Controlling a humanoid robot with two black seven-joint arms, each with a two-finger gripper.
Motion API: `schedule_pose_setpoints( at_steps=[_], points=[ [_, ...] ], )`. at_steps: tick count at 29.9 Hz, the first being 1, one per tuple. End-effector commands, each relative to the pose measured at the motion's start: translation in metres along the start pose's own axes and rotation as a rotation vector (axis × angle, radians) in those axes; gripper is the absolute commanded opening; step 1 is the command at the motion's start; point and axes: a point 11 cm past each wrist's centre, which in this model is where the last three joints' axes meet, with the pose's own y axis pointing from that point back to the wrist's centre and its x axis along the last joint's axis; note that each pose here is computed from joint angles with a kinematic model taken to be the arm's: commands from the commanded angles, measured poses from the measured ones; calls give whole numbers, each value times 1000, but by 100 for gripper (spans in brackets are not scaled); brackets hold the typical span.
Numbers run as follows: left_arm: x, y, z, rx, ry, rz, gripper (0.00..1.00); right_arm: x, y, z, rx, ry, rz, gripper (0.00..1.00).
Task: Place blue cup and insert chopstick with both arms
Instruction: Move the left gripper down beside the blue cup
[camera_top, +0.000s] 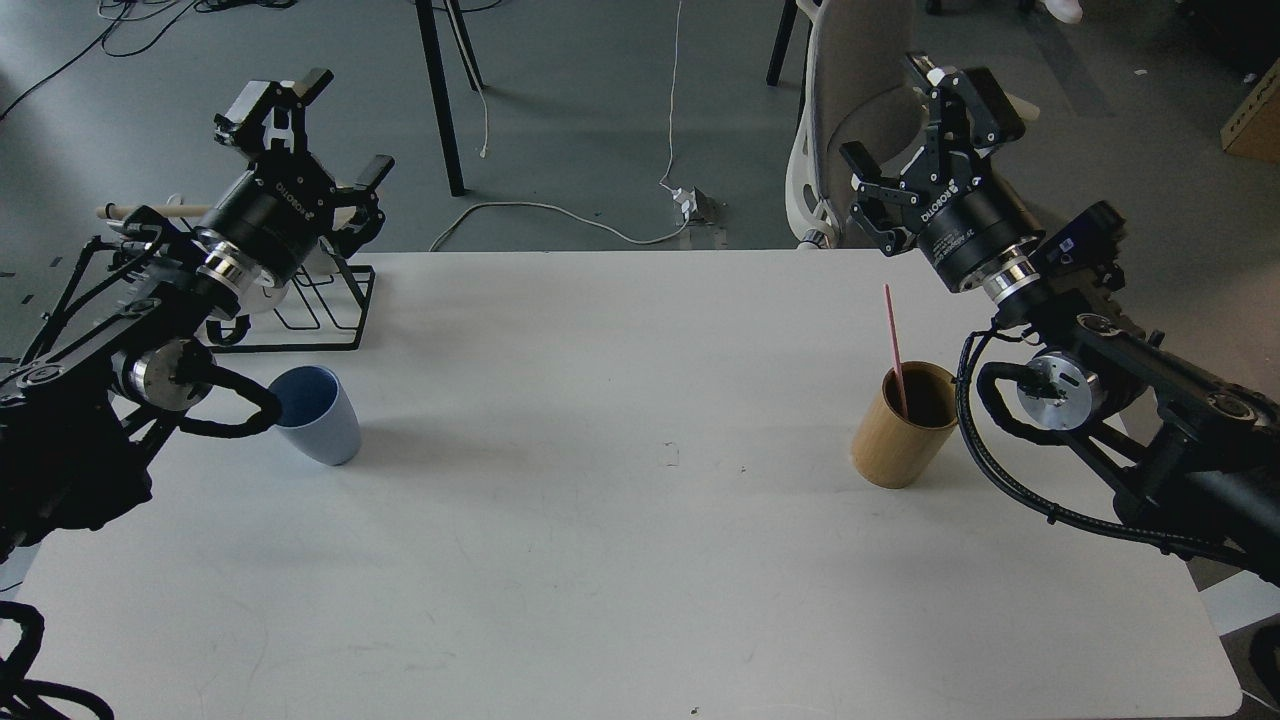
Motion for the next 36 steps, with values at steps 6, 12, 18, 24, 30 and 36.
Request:
schedule_pose_setpoints(
  at_steps=[6,12,18,24,30,36],
  points=[
    [3,-2,10,-20,-4,6,99,0,0,0,0,-1,1,98],
    [6,1,19,-21,-28,-2,99,5,-2,-9,26,-3,11,98],
    [0,23,89,9,-306,-152,99,13,3,-12,20,13,21,98],
    [-27,56,112,260,-894,-440,99,31,19,-8,-9,36,55,98],
    [18,106,84,656,-1264,-560,99,42,26,-14,-14,65,73,98],
    [67,129,53,831,-1353,-504,99,46,32,-7,-32,61,88,98]
  ],
)
